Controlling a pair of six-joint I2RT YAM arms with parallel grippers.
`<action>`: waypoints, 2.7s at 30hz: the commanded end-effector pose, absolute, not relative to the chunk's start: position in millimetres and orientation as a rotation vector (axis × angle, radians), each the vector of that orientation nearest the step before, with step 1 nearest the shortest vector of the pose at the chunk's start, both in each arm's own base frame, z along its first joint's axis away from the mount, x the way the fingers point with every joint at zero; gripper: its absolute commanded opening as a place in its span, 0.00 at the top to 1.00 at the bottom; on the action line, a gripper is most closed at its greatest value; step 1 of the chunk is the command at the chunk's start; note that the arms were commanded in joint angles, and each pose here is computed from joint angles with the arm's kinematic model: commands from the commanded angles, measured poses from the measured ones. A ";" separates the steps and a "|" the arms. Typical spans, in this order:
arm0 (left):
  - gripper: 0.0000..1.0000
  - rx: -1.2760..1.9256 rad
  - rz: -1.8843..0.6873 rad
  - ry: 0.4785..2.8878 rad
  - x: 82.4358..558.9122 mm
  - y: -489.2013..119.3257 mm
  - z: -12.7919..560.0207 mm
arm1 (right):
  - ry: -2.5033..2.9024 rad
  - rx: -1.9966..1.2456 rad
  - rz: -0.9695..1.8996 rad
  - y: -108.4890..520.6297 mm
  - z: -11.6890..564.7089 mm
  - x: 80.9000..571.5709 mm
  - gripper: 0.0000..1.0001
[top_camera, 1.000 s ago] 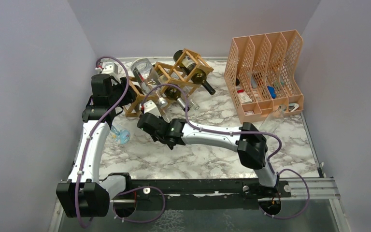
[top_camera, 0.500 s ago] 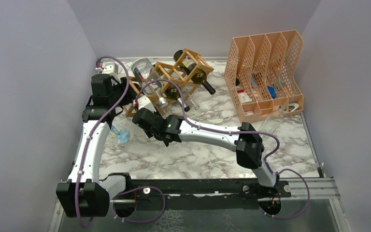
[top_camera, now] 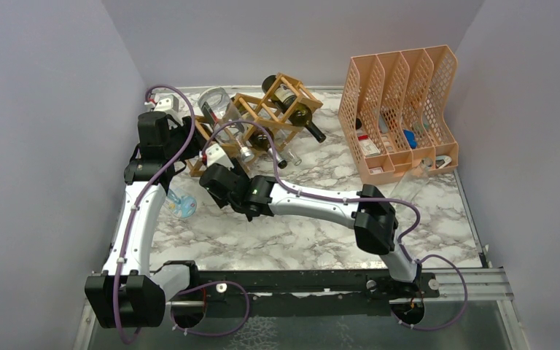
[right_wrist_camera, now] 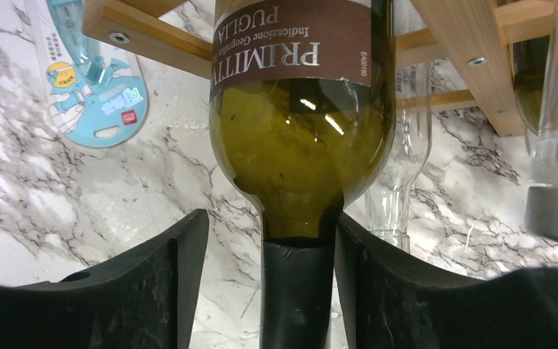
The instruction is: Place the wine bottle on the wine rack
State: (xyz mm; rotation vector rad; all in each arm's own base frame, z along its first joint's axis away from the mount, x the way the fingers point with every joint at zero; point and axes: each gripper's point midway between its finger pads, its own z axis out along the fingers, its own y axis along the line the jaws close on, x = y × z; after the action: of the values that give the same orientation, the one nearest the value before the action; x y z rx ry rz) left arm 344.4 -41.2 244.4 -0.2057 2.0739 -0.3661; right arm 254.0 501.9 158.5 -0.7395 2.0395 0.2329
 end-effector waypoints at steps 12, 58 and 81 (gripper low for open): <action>0.41 -0.119 -0.480 1.954 348.4 -62.1 288.2 | 1.981 -0.688 0.381 495.0 199.6 235.8 0.27; 0.37 -0.075 -0.448 1.905 327.3 -59.6 313.4 | 2.080 -0.701 0.574 467.9 163.5 222.7 0.72; 0.36 -0.023 -0.467 1.874 311.2 -64.6 326.1 | 1.921 -0.605 0.609 397.8 260.6 222.1 0.29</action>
State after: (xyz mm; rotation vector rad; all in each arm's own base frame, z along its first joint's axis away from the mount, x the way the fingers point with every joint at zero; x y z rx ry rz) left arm 321.3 -58.2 305.8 -0.0732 1.9178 -0.4405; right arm 202.6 418.8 214.0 -0.7411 2.0146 0.6239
